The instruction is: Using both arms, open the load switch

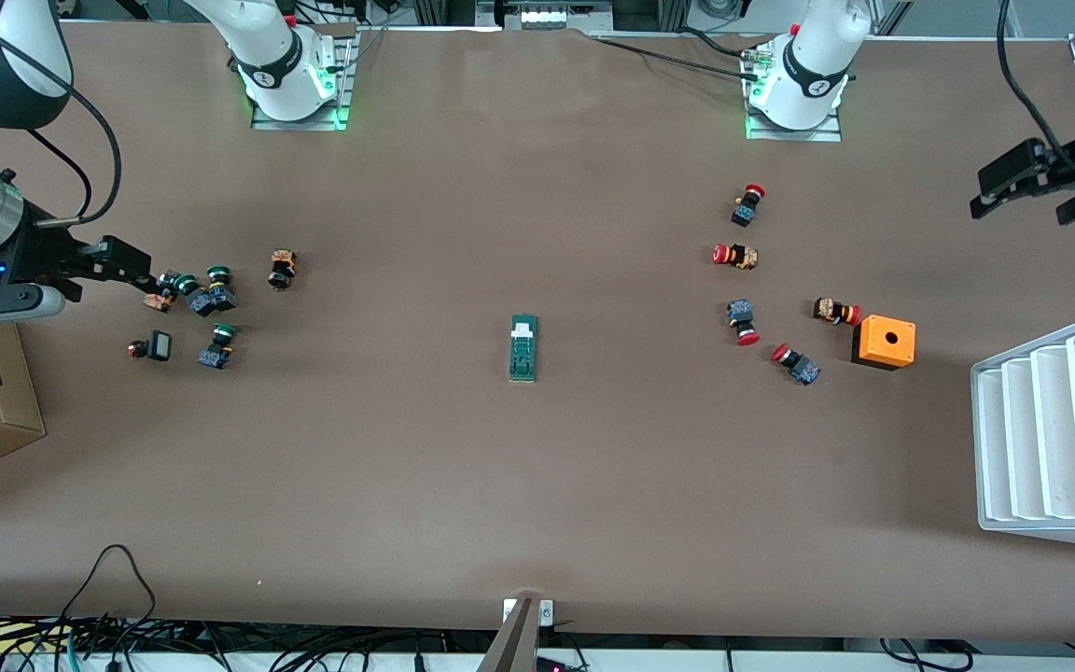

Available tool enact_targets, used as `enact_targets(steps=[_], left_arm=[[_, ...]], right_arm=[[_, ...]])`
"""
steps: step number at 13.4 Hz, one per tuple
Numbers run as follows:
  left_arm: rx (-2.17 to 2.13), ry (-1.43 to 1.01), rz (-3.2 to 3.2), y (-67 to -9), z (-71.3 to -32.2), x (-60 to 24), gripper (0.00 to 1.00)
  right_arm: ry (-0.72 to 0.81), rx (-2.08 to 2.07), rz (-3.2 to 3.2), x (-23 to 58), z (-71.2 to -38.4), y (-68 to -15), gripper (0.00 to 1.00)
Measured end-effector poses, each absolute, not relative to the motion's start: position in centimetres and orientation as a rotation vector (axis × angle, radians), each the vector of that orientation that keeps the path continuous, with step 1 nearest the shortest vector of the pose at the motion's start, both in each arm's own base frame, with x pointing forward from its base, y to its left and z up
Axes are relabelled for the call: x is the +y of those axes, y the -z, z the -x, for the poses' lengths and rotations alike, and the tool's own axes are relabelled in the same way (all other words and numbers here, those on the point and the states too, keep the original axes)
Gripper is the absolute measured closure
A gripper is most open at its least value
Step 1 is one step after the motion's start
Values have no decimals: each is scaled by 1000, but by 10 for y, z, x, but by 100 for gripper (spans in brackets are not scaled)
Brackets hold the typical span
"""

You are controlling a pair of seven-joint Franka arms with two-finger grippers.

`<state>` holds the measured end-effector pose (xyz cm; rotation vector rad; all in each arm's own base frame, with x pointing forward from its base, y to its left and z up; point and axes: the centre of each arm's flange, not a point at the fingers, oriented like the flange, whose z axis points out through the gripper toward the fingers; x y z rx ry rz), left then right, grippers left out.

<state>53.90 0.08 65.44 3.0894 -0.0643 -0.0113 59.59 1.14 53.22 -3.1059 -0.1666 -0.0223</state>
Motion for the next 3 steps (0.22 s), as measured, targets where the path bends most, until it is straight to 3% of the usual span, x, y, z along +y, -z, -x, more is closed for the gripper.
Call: enact_targets(steps=[3], left_arm=[[-25,29,-3084,-665,-527,3,0]], right_arm=[[20,-167,3106,11,-596,-531,0]])
